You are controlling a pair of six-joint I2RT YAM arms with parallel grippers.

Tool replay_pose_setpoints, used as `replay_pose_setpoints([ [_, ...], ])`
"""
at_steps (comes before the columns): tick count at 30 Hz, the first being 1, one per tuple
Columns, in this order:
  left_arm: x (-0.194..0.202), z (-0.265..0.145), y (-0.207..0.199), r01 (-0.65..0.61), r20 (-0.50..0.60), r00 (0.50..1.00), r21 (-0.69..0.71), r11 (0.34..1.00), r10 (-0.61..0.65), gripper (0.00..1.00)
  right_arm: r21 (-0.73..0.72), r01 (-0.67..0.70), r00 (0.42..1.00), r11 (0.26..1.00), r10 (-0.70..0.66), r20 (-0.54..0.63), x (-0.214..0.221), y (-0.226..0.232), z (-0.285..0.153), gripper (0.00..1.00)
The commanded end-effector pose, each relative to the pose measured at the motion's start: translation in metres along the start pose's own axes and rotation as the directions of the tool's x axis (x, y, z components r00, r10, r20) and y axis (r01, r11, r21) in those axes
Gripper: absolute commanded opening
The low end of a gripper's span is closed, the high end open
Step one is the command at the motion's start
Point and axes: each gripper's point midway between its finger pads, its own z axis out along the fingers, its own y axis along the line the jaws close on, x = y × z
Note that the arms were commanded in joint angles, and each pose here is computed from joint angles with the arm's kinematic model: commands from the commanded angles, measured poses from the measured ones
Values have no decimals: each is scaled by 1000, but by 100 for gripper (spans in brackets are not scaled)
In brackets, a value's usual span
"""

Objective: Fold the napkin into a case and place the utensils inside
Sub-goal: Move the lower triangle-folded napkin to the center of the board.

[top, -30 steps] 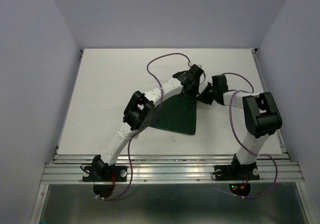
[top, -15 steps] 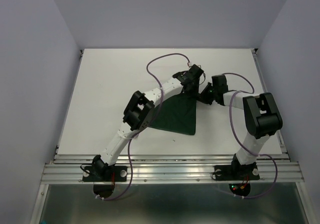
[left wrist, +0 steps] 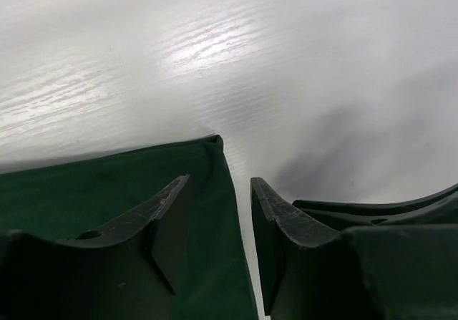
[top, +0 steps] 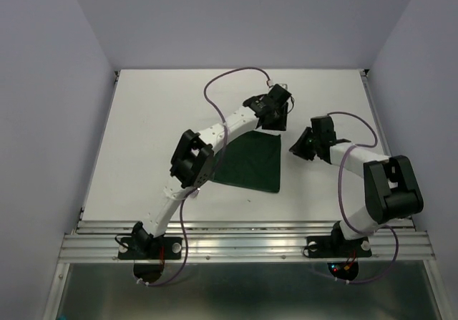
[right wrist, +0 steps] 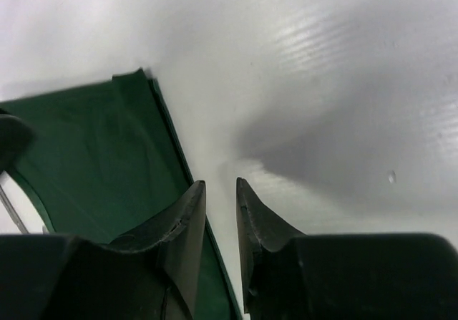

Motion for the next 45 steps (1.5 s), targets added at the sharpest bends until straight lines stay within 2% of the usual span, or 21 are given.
replay_pose_setpoints([
  [1,-61,-88,-18,-14,174,985,51,999,5,50,-52,34,999,998,-35,-8,11,-1,-24,31],
  [3,-59,-92,-10,-8,167,986,40,999,1,50,-84,41,999,996,-44,-31,23,1,-33,34],
  [6,-56,-101,12,13,161,987,10,1000,-14,50,-141,73,992,987,-86,-89,53,3,-49,46],
  [7,-64,-110,23,30,180,983,3,1000,-31,50,-168,71,993,983,-86,-83,55,5,-57,53],
  [8,-50,-103,39,37,149,988,-31,999,-32,51,-185,74,990,980,-94,-104,66,5,-60,56],
  [11,-50,-109,77,76,163,985,-86,993,-62,52,-242,68,978,968,-112,-174,96,1,-72,62],
  [12,-32,-100,96,89,123,990,-121,989,-75,57,-252,72,969,965,-127,-210,110,-2,-75,63],
  [15,-25,-96,137,144,116,985,-171,975,-125,65,-282,75,960,957,-146,-241,123,-1,-81,64],
  [17,-26,-98,151,157,132,982,-188,970,-133,76,-278,78,953,957,-153,-260,131,-3,-82,64],
  [19,-20,-94,171,174,127,981,-226,958,-148,81,-276,78,949,958,-156,-275,137,-5,-82,64],
  [24,-11,-82,198,180,108,982,-281,943,-155,81,-258,60,939,964,-142,-313,151,-13,-80,56],
  [31,-1,-52,206,162,60,987,-282,946,-152,73,-235,62,941,970,-135,-310,153,-17,-75,45],
  [34,1,-43,208,160,46,987,-289,944,-153,70,-218,69,949,974,-131,-287,146,-16,-71,35],
  [38,2,-35,210,157,38,988,-291,944,-153,63,-177,85,960,980,-129,-250,136,-17,-67,9],
  [40,2,-34,210,157,39,988,-293,943,-152,61,-148,97,966,984,-128,-223,129,-19,-67,1],
  [45,2,-41,206,159,42,987,-274,948,-153,60,-99,128,977,987,-143,-155,113,-24,-74,1],
])
